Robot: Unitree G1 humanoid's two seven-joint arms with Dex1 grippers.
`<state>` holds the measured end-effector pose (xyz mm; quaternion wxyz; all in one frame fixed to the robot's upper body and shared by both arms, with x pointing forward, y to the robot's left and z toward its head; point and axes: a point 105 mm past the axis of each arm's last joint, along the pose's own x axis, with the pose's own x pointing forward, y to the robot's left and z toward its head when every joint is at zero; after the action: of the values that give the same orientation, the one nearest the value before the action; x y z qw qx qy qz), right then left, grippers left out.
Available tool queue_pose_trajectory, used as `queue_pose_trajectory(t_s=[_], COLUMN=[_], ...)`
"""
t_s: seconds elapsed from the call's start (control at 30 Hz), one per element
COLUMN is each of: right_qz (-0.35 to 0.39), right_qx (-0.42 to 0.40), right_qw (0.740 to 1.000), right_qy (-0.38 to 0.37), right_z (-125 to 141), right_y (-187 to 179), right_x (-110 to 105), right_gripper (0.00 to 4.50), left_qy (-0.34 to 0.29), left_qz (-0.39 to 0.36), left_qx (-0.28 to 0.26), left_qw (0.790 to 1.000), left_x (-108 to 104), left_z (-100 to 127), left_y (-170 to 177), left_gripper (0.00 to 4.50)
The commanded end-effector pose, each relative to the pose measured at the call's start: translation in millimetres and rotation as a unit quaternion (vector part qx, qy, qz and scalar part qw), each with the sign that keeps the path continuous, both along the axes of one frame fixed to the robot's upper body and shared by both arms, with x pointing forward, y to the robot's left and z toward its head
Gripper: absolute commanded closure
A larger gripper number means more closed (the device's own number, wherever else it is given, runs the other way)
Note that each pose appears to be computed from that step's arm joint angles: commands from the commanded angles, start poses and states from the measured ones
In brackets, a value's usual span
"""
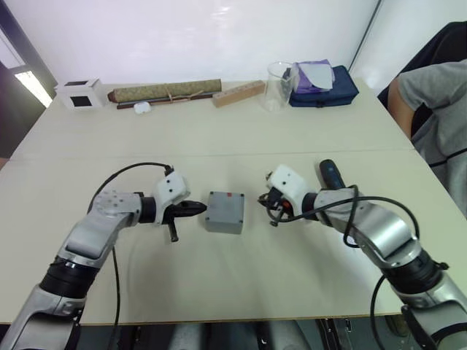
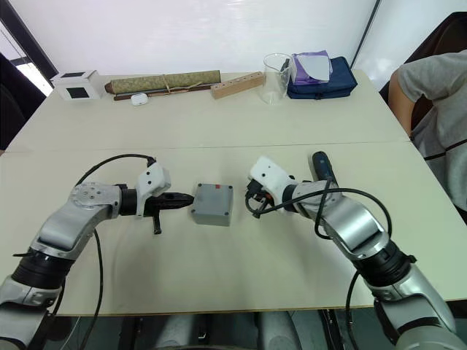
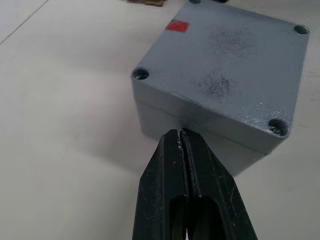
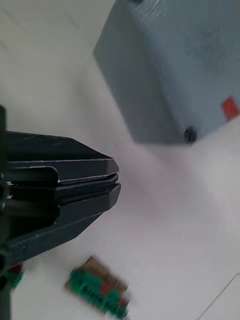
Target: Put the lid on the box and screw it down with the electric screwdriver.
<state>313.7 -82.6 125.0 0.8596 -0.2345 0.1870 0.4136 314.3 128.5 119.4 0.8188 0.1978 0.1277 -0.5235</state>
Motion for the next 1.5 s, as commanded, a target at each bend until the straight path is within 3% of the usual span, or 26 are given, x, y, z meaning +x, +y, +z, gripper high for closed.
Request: queue_pose_trajectory(t_s=[0.03, 0.37, 0.5, 0.6, 0.83, 0.93, 1.03, 1.2, 1.5], right_qz=[0.017, 0.087, 0.081, 0.050, -0.013, -0.019, -0.008, 0.023, 0.066], right_qx=[0.005, 0.030, 0.011, -0.017, -0.034, -0.008, 0.029, 0.040, 0.047], right_qw=[1.000, 0.994, 0.995, 0.998, 0.998, 0.999, 0.998, 0.999, 0.997], right_qy=[-0.003, 0.060, 0.054, 0.022, -0.057, -0.050, -0.050, -0.026, 0.007], right_z=[-2, -6, -3, 6, 23, 13, 4, -13, -16], right_y=[11, 41, 32, 10, -19, -14, 6, 27, 35], right_x=[-3, -32, -31, -18, 21, 33, 39, 32, 9], right_gripper=[4.48, 4.48, 4.48, 4.48, 4.48, 4.48, 4.48, 4.48, 4.48], left_qy=[-0.026, -0.040, -0.042, -0.041, -0.019, 0.008, 0.012, 0.007, 0.003], left_qz=[-0.013, -0.027, -0.021, -0.011, -0.047, -0.086, -0.082, -0.075, -0.072], left_qx=[-0.004, 0.006, 0.021, 0.036, 0.047, 0.033, 0.020, 0.015, 0.019], left_qw=[1.000, 0.999, 0.999, 0.998, 0.998, 0.996, 0.996, 0.997, 0.997], left_x=[5, 29, 36, 39, 19, -5, -6, -4, -4], left_z=[10, 5, 0, -5, -10, -8, -8, -6, -3], left_y=[-11, -29, -23, -10, 1, -2, -9, -14, -12], left_gripper=[4.50, 4.50, 4.50, 4.50, 4.50, 4.50, 4.50, 4.50, 4.50])
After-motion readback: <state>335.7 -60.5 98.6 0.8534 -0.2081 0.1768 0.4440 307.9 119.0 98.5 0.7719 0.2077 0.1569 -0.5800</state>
